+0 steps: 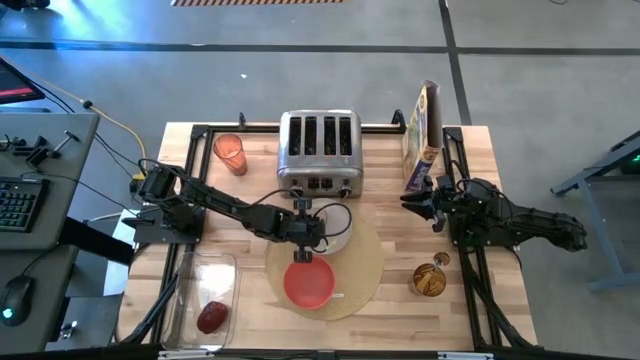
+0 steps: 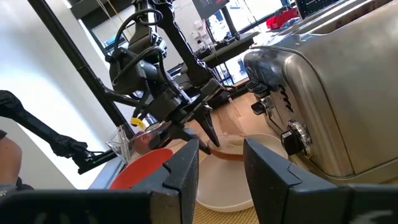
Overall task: Arrange a breakfast setting
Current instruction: Put the bagel bread on the plate on the placemat, then put the spoon on the placemat
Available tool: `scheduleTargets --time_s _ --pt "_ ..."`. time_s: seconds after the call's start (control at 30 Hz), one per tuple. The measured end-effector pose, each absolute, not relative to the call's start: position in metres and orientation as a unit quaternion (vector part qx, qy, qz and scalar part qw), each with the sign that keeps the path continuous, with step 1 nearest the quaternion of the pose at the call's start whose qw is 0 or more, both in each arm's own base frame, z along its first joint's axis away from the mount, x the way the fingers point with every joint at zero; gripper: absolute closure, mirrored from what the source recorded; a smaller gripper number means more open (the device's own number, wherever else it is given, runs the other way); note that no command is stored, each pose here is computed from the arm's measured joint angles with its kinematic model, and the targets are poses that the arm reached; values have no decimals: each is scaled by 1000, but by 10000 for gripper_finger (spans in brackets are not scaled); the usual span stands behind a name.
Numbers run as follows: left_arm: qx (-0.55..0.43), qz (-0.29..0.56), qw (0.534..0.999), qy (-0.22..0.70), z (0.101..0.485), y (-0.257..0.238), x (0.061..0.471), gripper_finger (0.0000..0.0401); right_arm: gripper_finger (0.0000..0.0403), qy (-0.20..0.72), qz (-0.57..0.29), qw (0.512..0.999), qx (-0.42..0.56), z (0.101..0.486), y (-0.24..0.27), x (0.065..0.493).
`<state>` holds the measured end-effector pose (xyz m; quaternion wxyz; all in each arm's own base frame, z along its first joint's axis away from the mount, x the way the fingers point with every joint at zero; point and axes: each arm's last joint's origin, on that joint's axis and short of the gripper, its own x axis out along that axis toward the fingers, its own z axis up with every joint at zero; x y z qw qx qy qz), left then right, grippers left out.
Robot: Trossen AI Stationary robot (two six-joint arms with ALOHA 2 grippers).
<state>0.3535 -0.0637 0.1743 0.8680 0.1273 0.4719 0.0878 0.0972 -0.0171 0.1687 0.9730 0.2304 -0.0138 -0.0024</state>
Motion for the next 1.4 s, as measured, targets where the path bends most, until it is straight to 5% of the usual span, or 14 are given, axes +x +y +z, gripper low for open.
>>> scheduleTargets --time_s 0.47,1.4 --pt "91 66 874 472 178 -65 352 255 292 -14 -2 973 230 169 -17 97" --pt "13 99 983 152 323 -25 324 263 292 -14 -2 973 230 169 -17 97"
